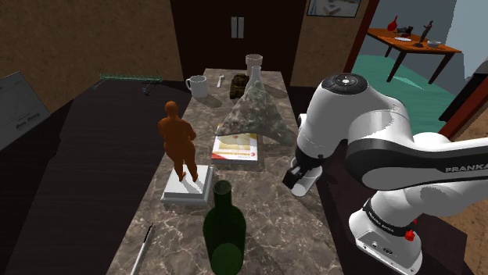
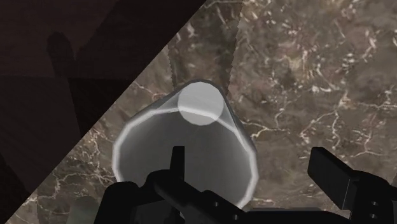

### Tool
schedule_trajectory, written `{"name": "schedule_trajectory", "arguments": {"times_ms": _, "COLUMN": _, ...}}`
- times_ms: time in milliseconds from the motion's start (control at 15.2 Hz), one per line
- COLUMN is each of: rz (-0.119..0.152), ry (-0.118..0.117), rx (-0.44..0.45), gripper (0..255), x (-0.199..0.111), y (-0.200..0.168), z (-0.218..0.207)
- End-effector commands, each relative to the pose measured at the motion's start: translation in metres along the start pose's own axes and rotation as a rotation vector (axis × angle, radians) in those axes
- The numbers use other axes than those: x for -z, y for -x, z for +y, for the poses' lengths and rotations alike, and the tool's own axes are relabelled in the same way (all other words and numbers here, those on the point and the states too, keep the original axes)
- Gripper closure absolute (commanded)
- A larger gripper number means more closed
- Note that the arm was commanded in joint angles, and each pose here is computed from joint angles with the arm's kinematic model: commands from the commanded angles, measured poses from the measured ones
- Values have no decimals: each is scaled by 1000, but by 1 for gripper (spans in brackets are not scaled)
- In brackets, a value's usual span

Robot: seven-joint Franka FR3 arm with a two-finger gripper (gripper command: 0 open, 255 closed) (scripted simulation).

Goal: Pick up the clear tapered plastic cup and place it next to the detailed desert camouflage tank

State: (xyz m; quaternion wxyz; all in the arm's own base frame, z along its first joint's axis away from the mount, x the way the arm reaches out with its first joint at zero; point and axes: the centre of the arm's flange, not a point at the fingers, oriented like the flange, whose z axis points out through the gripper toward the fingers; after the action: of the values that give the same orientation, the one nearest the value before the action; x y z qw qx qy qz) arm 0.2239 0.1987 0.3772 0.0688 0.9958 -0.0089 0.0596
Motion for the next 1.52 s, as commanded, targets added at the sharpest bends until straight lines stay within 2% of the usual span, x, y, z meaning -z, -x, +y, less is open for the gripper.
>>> {"name": "schedule_trajectory", "arguments": {"times_ms": 0, "rz": 1, "ry": 0, "rx": 0, "gripper": 0, "x": -11, "y": 1, "z": 0}}
{"name": "schedule_trajectory", "arguments": {"times_ms": 132, "rz": 1, "ry": 0, "rx": 0, "gripper": 0, "x": -19, "y": 1, "z": 0}}
{"name": "schedule_trajectory", "arguments": {"times_ms": 594, "rz": 1, "ry": 0, "rx": 0, "gripper": 0, "x": -19, "y": 1, "z": 0}}
{"name": "schedule_trajectory", "arguments": {"times_ms": 660, "rz": 1, "ry": 0, "rx": 0, "gripper": 255, "x": -19, "y": 1, "z": 0}}
{"name": "schedule_trajectory", "arguments": {"times_ms": 1254, "rz": 1, "ry": 0, "rx": 0, "gripper": 255, "x": -19, "y": 1, "z": 0}}
{"name": "schedule_trajectory", "arguments": {"times_ms": 1452, "rz": 1, "ry": 0, "rx": 0, "gripper": 255, "x": -3, "y": -1, "z": 2}}
